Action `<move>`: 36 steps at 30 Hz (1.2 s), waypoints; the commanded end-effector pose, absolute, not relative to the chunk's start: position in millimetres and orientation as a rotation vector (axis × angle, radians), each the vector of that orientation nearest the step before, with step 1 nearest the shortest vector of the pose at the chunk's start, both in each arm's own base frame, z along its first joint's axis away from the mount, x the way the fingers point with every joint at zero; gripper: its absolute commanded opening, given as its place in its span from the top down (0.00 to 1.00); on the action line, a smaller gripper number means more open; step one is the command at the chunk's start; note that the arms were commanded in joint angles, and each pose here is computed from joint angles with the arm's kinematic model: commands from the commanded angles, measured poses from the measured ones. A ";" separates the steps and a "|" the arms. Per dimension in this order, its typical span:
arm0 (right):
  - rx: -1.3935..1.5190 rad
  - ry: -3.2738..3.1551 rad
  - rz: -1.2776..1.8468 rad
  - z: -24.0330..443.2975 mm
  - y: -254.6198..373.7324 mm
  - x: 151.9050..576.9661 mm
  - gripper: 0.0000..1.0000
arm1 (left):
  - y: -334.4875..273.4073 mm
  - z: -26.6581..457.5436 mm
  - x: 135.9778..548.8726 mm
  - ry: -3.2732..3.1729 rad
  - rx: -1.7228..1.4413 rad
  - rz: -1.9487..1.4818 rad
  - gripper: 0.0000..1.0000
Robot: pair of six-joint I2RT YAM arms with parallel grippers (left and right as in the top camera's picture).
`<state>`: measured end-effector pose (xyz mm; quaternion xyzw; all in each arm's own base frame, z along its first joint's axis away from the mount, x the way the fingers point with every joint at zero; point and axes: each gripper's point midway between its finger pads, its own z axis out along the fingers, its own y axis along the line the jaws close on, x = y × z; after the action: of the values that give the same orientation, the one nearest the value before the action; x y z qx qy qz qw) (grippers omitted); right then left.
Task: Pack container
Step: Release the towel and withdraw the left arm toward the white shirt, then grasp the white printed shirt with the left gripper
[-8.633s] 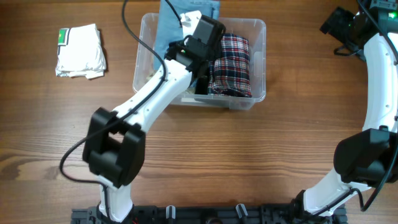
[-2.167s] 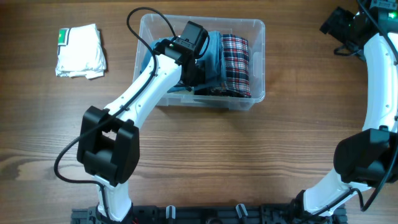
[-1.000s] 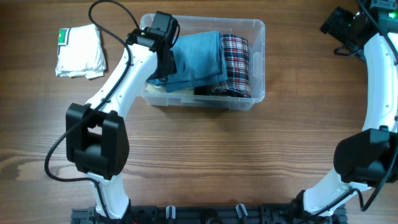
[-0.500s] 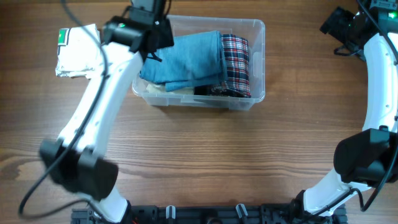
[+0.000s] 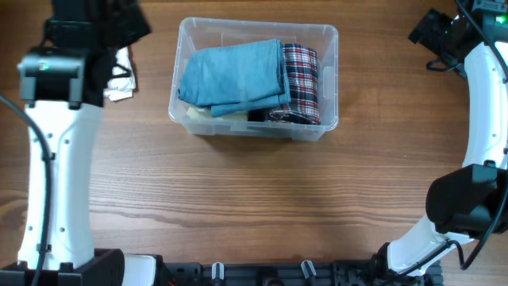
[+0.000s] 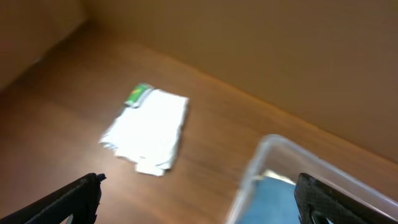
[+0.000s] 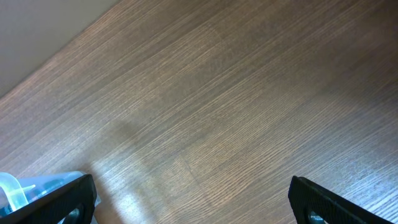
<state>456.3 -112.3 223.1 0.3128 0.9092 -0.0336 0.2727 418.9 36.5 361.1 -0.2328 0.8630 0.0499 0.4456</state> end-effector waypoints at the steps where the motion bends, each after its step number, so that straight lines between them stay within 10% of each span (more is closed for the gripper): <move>1: 0.856 2.460 -0.082 215.3 -109.7 457.8 0.00 | 78.4 353.8 411.5 2.115 -0.761 0.165 0.00; 25: 0.855 2.459 -0.082 215.4 -109.8 457.9 0.00 | 183.3 187.4 424.9 2.340 -1.345 0.053 0.00; 26: 0.855 2.459 -0.082 215.4 -109.8 457.9 0.00 | 193.2 183.3 432.6 2.312 -1.347 0.053 0.08; 30: 0.856 2.460 -0.082 215.3 -109.7 457.8 0.00 | 212.6 176.9 455.2 2.232 -1.335 0.044 0.96; 36: 0.855 2.459 -0.082 215.4 -109.8 457.9 0.00 | 210.0 154.2 483.5 2.274 -1.204 0.059 0.96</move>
<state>456.3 -112.3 223.1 0.3128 0.9092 -0.0336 0.2727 471.8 216.5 175.8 -0.4869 0.8232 0.0148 0.2917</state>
